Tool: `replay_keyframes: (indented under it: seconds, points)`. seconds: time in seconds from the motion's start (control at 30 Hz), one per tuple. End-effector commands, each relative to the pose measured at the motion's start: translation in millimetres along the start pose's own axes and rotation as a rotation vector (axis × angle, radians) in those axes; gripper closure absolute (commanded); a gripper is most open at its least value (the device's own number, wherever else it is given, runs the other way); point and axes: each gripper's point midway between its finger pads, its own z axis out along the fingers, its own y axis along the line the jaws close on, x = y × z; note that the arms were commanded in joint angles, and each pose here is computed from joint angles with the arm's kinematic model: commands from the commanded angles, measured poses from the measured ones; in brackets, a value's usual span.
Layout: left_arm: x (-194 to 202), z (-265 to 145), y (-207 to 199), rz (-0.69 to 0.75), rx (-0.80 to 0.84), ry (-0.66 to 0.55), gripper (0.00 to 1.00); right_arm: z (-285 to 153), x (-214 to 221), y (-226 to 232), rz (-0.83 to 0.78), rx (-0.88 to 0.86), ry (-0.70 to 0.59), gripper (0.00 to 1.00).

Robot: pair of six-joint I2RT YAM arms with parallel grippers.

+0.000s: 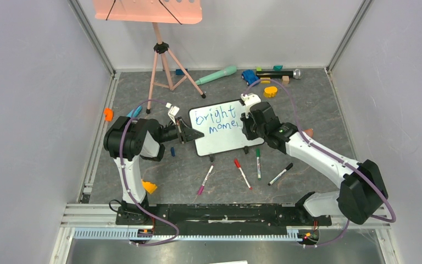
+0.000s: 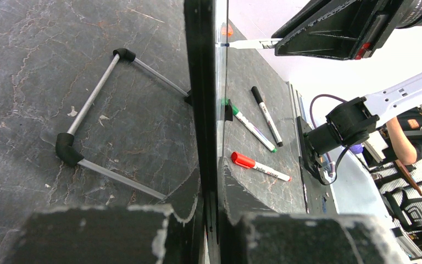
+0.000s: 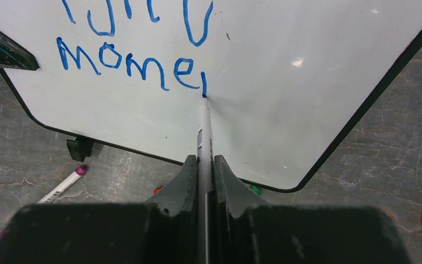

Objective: Write a sentence on the whiteboard
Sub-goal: Pick up the sentence from the whiteboard.

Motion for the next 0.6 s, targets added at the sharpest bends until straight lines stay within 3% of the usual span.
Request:
replay_keyframes:
  seconds: [0.0,0.3,0.57]
  points:
    - [13.3,-0.9,29.7,0.107,-0.085,-0.026,0.98,0.1,-11.9,-3.3,0.013,0.017,-0.04,1.0]
    - [13.6,-1.0,29.5,0.105,-0.083,-0.024,0.98,-0.2,-41.7,-5.7,-0.01,0.031,-0.083,1.0]
    - [13.8,-1.1,29.0,0.106,-0.082,-0.024,0.98,-0.3,-43.3,-14.3,-0.01,0.061,-0.075,1.0]
